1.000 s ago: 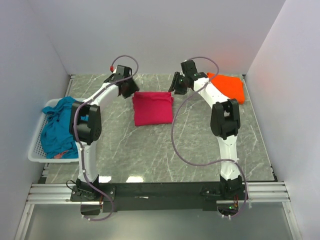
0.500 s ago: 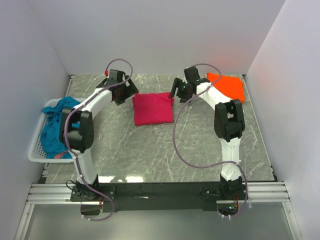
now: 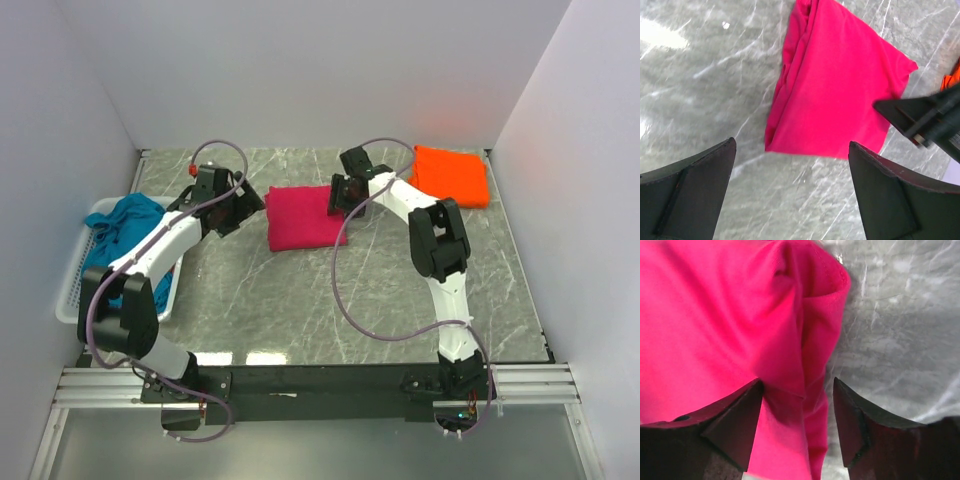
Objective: Fold and stack the t-shirts
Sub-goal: Fold the tshirt, then neatly place the folded tshirt to the corner
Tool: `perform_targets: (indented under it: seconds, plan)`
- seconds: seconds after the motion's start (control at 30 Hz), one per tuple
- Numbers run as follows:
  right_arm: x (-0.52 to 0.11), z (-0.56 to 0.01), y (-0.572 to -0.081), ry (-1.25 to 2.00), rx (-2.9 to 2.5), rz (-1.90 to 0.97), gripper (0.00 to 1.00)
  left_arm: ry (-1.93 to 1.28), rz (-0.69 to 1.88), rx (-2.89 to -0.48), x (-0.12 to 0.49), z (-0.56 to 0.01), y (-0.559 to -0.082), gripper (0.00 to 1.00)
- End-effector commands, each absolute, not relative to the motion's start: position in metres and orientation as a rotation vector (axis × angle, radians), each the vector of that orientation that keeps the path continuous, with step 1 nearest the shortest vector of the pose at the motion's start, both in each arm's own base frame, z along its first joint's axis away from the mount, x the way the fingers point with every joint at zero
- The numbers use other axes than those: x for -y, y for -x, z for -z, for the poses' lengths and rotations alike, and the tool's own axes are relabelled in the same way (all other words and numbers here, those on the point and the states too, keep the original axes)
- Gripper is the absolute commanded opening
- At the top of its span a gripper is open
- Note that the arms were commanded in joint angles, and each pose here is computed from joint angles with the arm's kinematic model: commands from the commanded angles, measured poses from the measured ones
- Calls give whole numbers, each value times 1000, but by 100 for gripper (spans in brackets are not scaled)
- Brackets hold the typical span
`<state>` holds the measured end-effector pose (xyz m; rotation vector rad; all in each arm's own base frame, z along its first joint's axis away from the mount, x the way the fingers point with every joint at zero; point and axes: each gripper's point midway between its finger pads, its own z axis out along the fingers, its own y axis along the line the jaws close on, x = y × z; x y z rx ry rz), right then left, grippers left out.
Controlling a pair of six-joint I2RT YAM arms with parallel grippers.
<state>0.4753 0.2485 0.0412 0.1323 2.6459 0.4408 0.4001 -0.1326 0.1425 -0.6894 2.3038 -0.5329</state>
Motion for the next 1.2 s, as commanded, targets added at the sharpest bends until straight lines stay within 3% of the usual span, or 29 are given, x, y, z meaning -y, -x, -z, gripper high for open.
perform_targets:
  seconds: [0.0, 0.1, 0.3, 0.47, 0.83, 1.17]
  plan:
    - [-253, -32, -475, -100, -2667, -353, 64, 713, 520, -2255, 126, -154, -392, 99]
    - [-254, -20, -469, -100, -2691, -287, 58, 726, 499, -2254, 121, -153, -385, 99]
    - [-262, -17, -462, -32, -2701, -199, 22, 739, 474, -2234, 114, -157, -377, 99]
    - [-258, -20, -465, 23, -2700, -102, 0, 736, 462, -2223, 111, -162, -374, 99]
    - [-157, -150, -519, 140, -2237, 446, 0, 737, 383, -2180, 97, -173, -376, 99]
    - [-67, -213, -537, 142, -2052, 780, 0, 787, 259, -2136, 77, -181, -377, 99]
